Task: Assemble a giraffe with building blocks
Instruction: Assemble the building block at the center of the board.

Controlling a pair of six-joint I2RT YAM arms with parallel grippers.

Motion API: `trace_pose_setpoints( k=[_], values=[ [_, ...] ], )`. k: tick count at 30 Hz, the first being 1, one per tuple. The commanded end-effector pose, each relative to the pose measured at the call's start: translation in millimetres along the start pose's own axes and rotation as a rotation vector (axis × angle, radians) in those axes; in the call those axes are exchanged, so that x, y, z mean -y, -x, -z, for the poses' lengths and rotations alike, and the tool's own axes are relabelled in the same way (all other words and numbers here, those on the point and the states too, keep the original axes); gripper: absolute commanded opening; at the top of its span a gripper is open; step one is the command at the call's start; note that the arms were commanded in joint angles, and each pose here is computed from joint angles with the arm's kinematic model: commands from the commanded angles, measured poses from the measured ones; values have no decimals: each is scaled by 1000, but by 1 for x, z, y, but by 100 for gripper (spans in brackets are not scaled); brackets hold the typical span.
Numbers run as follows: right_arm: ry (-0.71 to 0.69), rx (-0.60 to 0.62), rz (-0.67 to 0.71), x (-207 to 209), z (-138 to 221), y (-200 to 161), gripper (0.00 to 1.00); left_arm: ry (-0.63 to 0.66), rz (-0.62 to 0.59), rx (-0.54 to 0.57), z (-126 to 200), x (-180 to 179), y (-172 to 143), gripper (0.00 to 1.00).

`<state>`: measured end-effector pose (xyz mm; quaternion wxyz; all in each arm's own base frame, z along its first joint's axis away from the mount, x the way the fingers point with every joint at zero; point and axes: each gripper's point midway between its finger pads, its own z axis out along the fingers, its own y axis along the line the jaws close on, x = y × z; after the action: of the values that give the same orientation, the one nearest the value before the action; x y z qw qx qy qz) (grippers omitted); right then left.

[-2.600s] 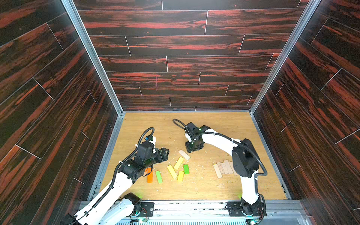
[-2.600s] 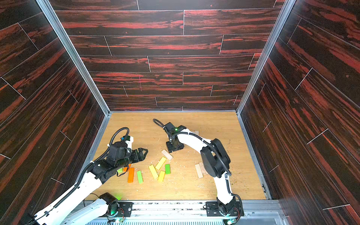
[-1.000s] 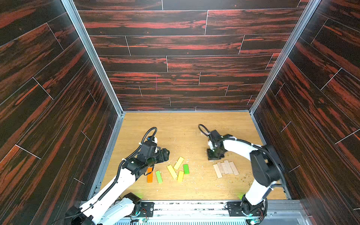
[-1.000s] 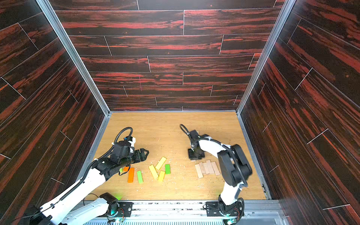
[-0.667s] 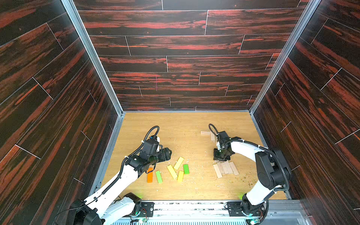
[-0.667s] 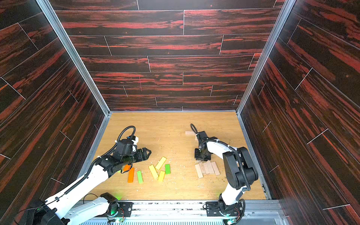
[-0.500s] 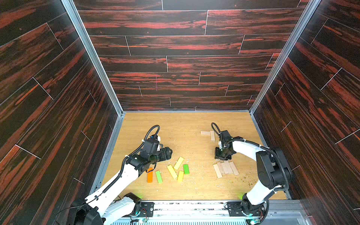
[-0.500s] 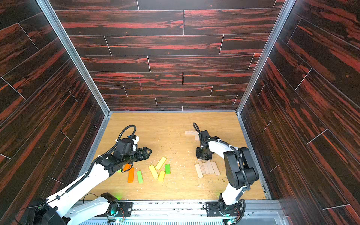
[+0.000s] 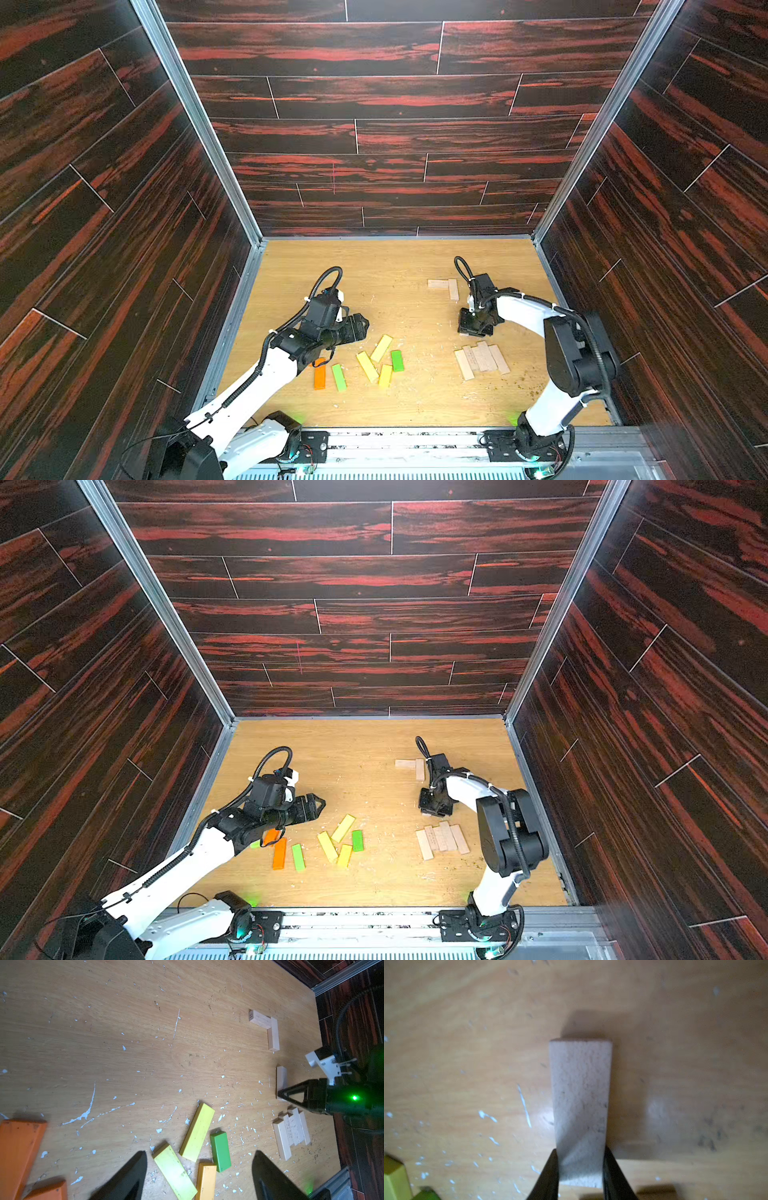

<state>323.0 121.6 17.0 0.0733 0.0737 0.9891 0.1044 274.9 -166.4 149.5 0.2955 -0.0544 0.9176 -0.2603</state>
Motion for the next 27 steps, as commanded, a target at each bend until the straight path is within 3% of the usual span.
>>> trace_pose_setpoints(
  k=[1, 16, 27],
  values=[
    [-2, -36, -27, 1, -16, 0, 15, -19, 0, 30, 4, 6, 11, 82],
    [-36, -57, -13, 2, -28, 8, 22, -17, -5, 41, 4, 7, 13, 82],
    [-75, -55, 2, 6, -25, 13, 44, -13, -3, 45, 4, 5, 13, 82]
  ],
)
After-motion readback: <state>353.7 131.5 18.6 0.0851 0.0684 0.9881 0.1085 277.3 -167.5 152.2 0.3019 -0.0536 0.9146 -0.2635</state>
